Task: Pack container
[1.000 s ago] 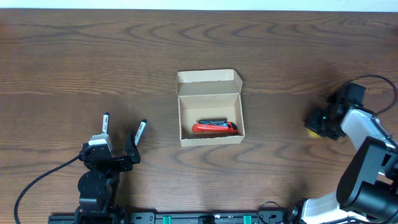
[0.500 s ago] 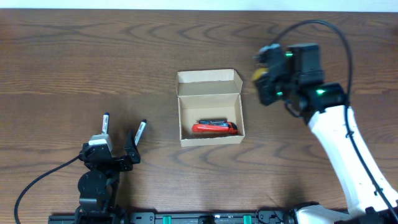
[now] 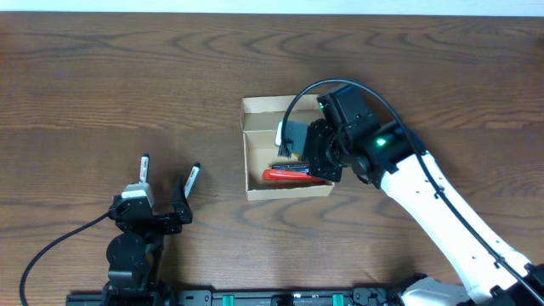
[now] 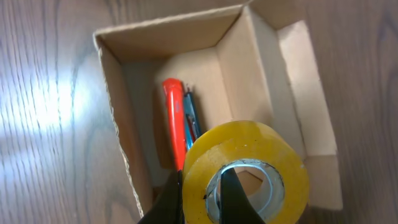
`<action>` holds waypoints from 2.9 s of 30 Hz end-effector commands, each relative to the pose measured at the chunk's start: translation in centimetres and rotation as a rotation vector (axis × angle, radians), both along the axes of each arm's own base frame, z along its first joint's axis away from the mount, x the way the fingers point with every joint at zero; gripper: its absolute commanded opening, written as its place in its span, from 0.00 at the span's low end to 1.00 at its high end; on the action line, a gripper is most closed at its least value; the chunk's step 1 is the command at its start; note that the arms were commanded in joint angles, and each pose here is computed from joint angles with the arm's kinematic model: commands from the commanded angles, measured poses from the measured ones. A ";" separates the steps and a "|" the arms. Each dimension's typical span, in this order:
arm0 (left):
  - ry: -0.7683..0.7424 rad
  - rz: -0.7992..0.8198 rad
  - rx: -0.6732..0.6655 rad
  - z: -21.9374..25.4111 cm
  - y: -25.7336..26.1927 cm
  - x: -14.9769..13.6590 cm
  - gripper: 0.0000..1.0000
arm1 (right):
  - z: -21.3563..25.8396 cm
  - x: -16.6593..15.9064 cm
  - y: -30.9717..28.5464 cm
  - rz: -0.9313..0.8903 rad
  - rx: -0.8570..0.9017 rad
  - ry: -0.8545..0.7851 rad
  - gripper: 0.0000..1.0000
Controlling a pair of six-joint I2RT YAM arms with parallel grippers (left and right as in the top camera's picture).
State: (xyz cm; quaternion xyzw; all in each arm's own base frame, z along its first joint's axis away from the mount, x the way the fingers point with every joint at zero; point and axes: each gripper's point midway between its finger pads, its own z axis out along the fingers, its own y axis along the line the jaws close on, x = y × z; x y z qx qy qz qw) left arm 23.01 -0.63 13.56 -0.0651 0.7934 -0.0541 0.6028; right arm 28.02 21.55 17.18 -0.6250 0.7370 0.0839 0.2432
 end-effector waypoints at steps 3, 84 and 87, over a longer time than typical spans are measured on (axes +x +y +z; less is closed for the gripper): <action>0.029 -0.009 0.002 -1.2 -0.1 -0.1 0.95 | -3.4 -0.5 0.9 0.153 -0.057 0.058 0.01; 0.921 0.061 0.041 7.2 0.4 1.7 0.95 | 5.3 13.5 -27.7 -1.475 0.352 -0.147 0.99; 1.057 0.052 0.066 5.5 0.3 2.8 0.95 | 3.4 12.9 -28.9 -1.523 0.303 -0.093 0.99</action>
